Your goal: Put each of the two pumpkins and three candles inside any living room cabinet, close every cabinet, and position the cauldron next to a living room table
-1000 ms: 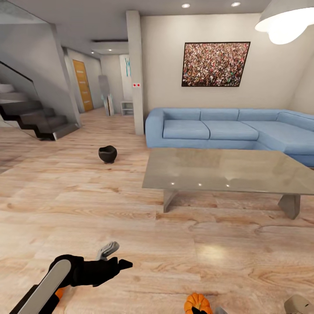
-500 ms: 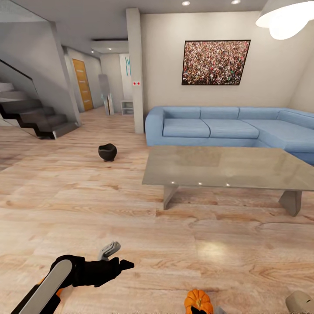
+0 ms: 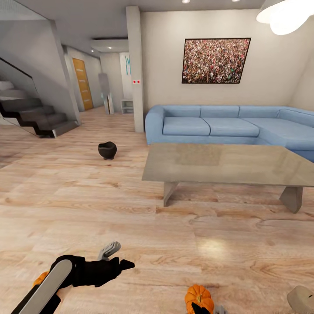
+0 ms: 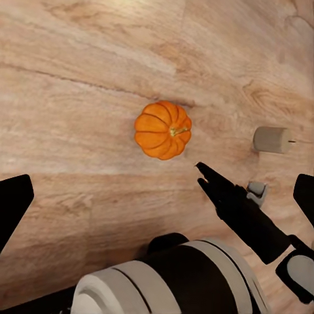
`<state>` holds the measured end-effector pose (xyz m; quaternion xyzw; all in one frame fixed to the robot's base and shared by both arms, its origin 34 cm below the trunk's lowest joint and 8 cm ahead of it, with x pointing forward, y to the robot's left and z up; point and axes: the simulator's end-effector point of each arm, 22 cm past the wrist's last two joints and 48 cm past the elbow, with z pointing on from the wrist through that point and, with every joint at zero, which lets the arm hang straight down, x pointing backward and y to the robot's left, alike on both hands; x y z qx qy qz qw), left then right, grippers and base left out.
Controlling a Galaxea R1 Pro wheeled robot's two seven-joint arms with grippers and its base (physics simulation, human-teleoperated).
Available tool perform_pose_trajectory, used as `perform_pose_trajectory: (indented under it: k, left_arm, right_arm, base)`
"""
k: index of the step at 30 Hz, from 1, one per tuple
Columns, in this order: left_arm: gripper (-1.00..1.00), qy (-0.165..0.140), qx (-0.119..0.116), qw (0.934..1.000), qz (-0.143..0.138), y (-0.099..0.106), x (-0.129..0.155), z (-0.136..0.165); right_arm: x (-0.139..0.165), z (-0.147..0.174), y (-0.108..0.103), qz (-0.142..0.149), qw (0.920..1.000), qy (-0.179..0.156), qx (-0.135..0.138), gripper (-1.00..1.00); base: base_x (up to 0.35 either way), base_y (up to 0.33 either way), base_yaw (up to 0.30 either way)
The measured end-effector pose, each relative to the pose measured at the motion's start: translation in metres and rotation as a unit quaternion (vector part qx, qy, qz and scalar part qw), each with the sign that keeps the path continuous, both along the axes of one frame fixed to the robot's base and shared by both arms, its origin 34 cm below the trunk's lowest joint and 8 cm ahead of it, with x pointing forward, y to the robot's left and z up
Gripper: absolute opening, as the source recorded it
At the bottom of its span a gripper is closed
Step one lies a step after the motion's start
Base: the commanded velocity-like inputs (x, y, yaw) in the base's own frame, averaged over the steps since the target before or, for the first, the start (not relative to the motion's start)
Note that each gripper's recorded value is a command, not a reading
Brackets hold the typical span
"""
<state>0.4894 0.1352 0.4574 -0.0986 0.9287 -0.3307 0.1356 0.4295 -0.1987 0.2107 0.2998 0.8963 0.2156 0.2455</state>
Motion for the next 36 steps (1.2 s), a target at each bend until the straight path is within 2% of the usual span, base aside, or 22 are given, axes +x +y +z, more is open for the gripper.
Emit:
perform_pose_trajectory:
  k: [1,2,6,9,11,14,18,22,36]
  left_arm:
    - [1.00,0.000,0.000,1.0000,0.000,0.000,-0.001,-0.002]
    - [1.00,0.000,0.000,1.0000,0.000,0.000,-0.001,-0.005]
    - [1.00,0.000,0.000,1.0000,0.000,0.000,-0.004,-0.013]
    - [1.00,0.006,-0.001,1.0000,0.000,0.000,-0.005,-0.019]
    - [1.00,0.011,-0.001,0.9999,-0.001,-0.001,-0.006,-0.022]
    - [1.00,0.016,-0.001,0.9999,0.000,0.000,-0.006,-0.027]
    - [1.00,0.024,-0.002,0.9997,0.000,0.000,-0.007,-0.034]
    - [1.00,0.032,-0.002,0.9995,0.000,0.000,-0.009,-0.041]
    - [1.00,0.061,-0.003,0.9981,0.000,0.000,-0.015,-0.065]
  right_arm:
    - [0.005,0.001,-0.011,-0.026,0.9995,-0.008,0.013,1.00]
    - [0.007,0.000,-0.019,-0.041,0.9989,-0.012,0.018,1.00]
    - [0.008,-0.007,-0.036,-0.076,0.9967,-0.014,0.023,1.00]
    - [0.006,-0.012,-0.060,-0.121,0.9922,-0.003,0.031,1.00]
    - [0.001,-0.015,-0.081,-0.154,0.9868,0.013,0.047,1.00]
    - [-0.003,-0.019,-0.099,-0.175,0.9831,0.023,0.049,1.00]
    - [-0.010,-0.026,-0.109,-0.183,0.9816,0.033,0.044,1.00]
    - [-0.022,-0.037,-0.112,-0.184,0.9809,0.058,0.026,1.00]
    - [-0.031,-0.050,-0.104,-0.171,0.9824,0.063,0.039,1.00]
  base:
    - [0.000,0.000,0.000]
    - [0.000,0.000,0.000]
    - [0.000,0.000,0.000]
    - [0.000,0.000,0.000]
    - [0.000,0.000,0.000]
    - [0.000,0.000,0.000]
    - [0.000,0.000,0.000]
    - [0.000,0.000,0.000]
    - [0.000,0.000,0.000]
